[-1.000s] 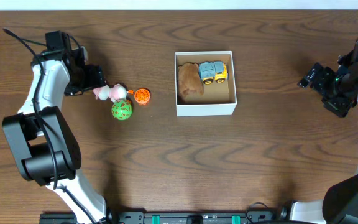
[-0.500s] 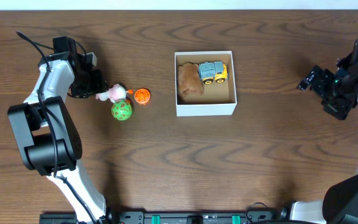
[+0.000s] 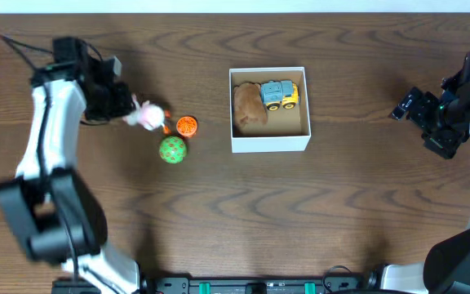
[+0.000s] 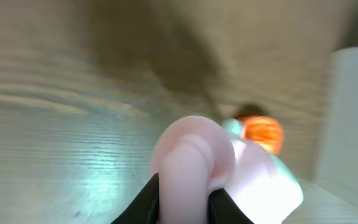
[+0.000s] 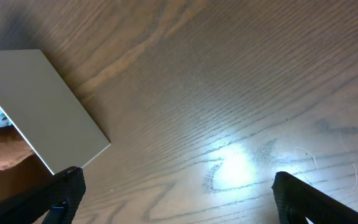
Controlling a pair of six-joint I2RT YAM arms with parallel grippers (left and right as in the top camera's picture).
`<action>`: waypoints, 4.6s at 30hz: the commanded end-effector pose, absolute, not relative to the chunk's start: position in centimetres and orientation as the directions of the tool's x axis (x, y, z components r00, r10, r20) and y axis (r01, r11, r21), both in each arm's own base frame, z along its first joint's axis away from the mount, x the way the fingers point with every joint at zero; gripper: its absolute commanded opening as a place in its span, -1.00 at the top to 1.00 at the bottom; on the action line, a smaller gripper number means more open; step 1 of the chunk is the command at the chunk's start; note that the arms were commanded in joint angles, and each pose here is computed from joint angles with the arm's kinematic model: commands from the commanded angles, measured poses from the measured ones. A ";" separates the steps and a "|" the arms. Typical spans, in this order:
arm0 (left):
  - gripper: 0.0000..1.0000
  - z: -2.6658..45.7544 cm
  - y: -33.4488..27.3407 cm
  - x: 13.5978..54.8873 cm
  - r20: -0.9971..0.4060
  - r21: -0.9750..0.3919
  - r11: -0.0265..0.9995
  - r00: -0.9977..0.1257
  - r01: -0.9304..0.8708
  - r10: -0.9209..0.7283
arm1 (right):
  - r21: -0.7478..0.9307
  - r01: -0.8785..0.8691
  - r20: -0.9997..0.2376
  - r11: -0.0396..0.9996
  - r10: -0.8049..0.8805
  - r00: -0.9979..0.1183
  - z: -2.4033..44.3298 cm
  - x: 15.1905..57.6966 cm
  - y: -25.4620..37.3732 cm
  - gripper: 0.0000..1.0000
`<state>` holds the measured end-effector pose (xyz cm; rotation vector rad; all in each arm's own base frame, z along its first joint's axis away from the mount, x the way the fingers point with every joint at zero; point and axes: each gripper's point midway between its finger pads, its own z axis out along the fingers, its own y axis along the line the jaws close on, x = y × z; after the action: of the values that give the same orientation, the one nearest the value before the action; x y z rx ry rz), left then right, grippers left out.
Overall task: Pack container
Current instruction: 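Lift the pink figure with the left gripper and drop it in the box, then move the left gripper to the green numbered ball and grasp it, then carry the green ball into the box and release it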
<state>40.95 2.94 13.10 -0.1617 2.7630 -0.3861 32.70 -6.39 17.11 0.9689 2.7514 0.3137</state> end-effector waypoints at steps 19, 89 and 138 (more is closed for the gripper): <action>0.61 21.8 -20.7 39.2 -0.488 -0.407 0.898 -0.871 0.167 -0.059 | 0.272 0.599 -0.115 0.753 0.643 -0.757 17.0 32.7 -6.4 -0.99; -0.58 4.3 -1.2 36.9 -0.036 0.032 0.983 -0.983 -0.179 -0.178 | 0.268 0.600 -0.115 0.754 0.643 -0.757 16.9 32.6 -6.4 -0.98; 0.19 24.0 -23.1 38.7 -0.602 -0.262 0.857 -0.769 0.444 0.215 | 0.268 0.601 -0.111 0.753 0.644 -0.757 16.9 32.5 -6.4 -0.98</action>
<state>38.54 -20.48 26.45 0.4811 2.4165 -0.5158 32.63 -6.37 17.08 0.9703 2.7542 0.3138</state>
